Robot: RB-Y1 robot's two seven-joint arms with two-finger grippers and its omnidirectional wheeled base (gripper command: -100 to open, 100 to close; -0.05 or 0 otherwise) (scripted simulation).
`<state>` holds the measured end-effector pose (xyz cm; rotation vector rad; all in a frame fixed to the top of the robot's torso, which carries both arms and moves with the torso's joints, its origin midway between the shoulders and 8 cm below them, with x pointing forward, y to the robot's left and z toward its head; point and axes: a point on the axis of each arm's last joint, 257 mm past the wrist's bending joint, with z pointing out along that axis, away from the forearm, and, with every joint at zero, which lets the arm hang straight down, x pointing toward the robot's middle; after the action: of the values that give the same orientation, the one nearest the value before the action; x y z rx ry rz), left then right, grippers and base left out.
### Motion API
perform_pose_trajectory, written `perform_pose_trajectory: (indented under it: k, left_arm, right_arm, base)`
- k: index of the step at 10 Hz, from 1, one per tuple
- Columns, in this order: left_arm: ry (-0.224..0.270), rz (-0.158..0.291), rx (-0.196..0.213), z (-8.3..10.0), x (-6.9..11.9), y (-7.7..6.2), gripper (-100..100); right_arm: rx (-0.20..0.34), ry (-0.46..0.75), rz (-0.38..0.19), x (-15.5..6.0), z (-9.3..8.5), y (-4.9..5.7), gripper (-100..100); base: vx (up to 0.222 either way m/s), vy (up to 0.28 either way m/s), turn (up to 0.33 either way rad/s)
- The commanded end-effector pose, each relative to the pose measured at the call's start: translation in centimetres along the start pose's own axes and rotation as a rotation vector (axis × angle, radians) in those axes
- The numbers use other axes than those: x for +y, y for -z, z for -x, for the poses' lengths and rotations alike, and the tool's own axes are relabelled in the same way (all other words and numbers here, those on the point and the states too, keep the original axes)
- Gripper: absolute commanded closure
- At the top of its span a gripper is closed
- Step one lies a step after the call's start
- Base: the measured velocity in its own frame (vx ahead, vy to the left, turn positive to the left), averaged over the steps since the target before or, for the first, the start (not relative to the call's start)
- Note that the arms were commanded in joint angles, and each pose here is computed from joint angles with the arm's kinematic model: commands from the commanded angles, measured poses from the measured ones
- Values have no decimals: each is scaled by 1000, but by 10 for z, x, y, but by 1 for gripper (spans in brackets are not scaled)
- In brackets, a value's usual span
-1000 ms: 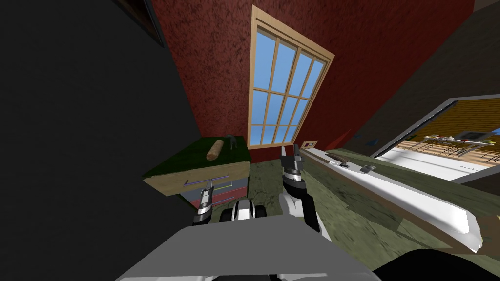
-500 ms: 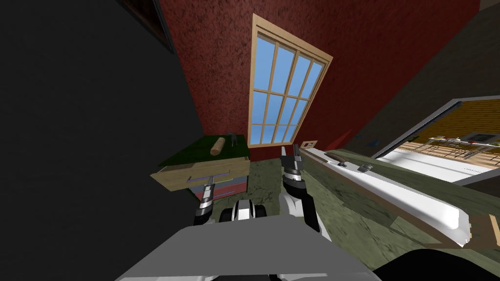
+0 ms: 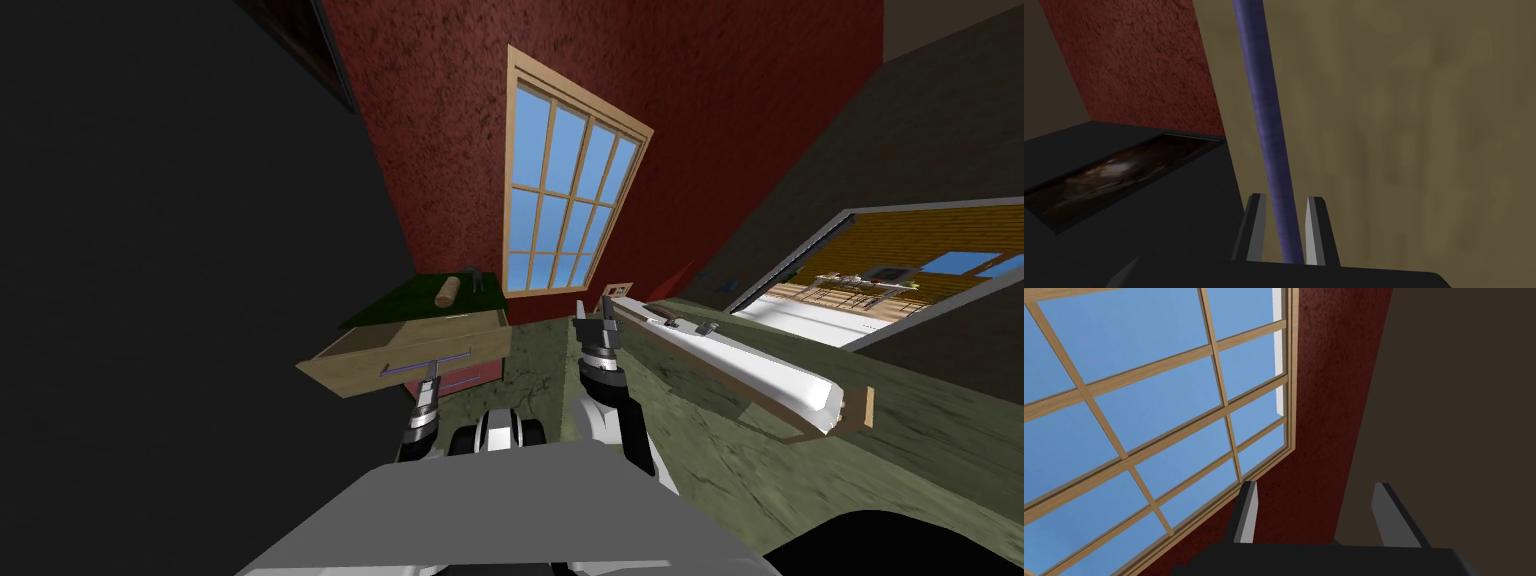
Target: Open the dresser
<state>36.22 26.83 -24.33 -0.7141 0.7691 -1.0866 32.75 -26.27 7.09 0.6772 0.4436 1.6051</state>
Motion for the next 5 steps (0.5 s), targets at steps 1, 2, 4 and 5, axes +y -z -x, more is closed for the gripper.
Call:
perform_pose_trajectory:
  k: [1, 2, 4, 5]
  left_arm:
    - [-1, 0, 0, -1, -2, 2, 100]
    - [-1, -8, -2, -1, -5, 2, 100]
    - [-1, -24, -6, -1, -12, 2, 100]
    - [1, 4, 3, -3, -4, -3, -100]
  right_arm:
    - [0, 0, 0, 0, 0, 0, 0]
    - [0, 0, 0, 0, 0, 0, 0]
    - [0, 0, 0, 0, 0, 0, 0]
    - [0, 0, 0, 0, 0, 0, 0]
  base:
    - [-111, -21, 15]
    - [-189, -47, 22]
    - [-189, -47, 25]
    - [-110, -7, 26]
